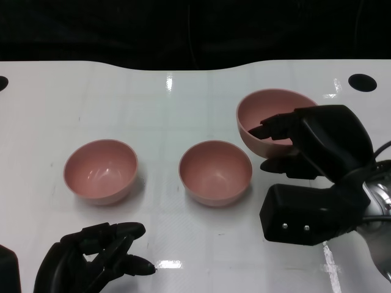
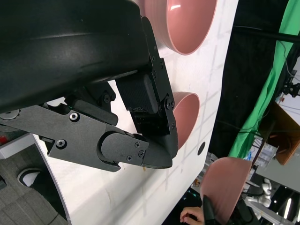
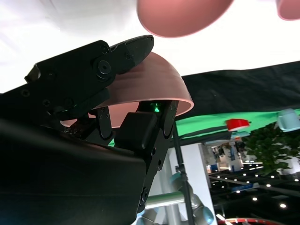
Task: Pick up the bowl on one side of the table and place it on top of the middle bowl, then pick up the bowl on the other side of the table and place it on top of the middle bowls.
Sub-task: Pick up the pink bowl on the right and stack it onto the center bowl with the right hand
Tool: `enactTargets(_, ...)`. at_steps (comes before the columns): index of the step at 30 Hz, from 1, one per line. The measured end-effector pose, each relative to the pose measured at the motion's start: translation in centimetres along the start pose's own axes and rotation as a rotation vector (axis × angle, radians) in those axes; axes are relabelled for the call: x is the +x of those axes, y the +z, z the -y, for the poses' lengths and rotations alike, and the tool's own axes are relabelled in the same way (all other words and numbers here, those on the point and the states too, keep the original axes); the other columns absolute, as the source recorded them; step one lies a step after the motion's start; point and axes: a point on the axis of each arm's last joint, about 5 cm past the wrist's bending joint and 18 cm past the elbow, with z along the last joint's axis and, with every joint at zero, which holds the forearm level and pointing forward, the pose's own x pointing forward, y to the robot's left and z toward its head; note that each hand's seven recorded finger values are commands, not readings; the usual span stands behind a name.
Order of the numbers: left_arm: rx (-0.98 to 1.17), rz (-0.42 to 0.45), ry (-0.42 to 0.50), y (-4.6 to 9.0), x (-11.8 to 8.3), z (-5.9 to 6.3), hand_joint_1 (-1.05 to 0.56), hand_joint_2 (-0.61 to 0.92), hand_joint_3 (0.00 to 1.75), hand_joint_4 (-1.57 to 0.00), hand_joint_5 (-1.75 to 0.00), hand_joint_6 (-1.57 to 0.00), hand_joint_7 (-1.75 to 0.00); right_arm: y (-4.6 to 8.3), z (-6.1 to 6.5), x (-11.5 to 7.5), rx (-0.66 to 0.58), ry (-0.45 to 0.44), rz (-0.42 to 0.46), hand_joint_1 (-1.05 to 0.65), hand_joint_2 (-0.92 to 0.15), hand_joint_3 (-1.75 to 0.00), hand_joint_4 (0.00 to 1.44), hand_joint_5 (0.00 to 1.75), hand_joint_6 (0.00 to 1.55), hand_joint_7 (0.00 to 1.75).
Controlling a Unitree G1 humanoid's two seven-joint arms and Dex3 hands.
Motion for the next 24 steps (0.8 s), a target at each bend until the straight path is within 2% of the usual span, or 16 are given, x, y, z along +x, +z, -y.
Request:
enactTargets(7, -0.006, -0.002, 0.0, -0.1, 0.0, 0.0, -0.52, 0.92, 0.11, -1.06, -0.8, -1.32, -0.07, 0.3, 0.0, 0.5, 0.02, 0.016, 0.046, -0.23, -0.83, 0.0, 0.93, 1.48, 1.19, 0.0)
enactTargets(12, -0.007, -0.001, 0.0, -0.1, 0.0, 0.1, -0.53, 0.92, 0.11, -1.07, -0.79, -1.32, -0.07, 1.0, -0.7, 1.5, 0.04, 0.049, 0.066, -0.27, -0.85, -0.01, 0.91, 1.4, 1.17, 0.0)
enactTargets(20, -0.009, -0.002, 0.002, -0.1, -0.1, 0.0, -0.53, 0.92, 0.1, -1.09, -0.77, -1.33, -0.06, 1.8, -1.9, 2.5, 0.051, 0.099, 0.115, -0.28, -0.85, 0.0, 0.87, 1.61, 1.16, 0.01)
enactTargets(24, -0.01, -0.002, 0.001, -0.1, -0.1, 0.1, -0.52, 0.92, 0.1, -1.09, -0.76, -1.33, -0.06, 1.9, -2.6, 2.8, 0.048, 0.129, 0.12, -0.28, -0.86, -0.01, 0.86, 1.61, 1.16, 0.0)
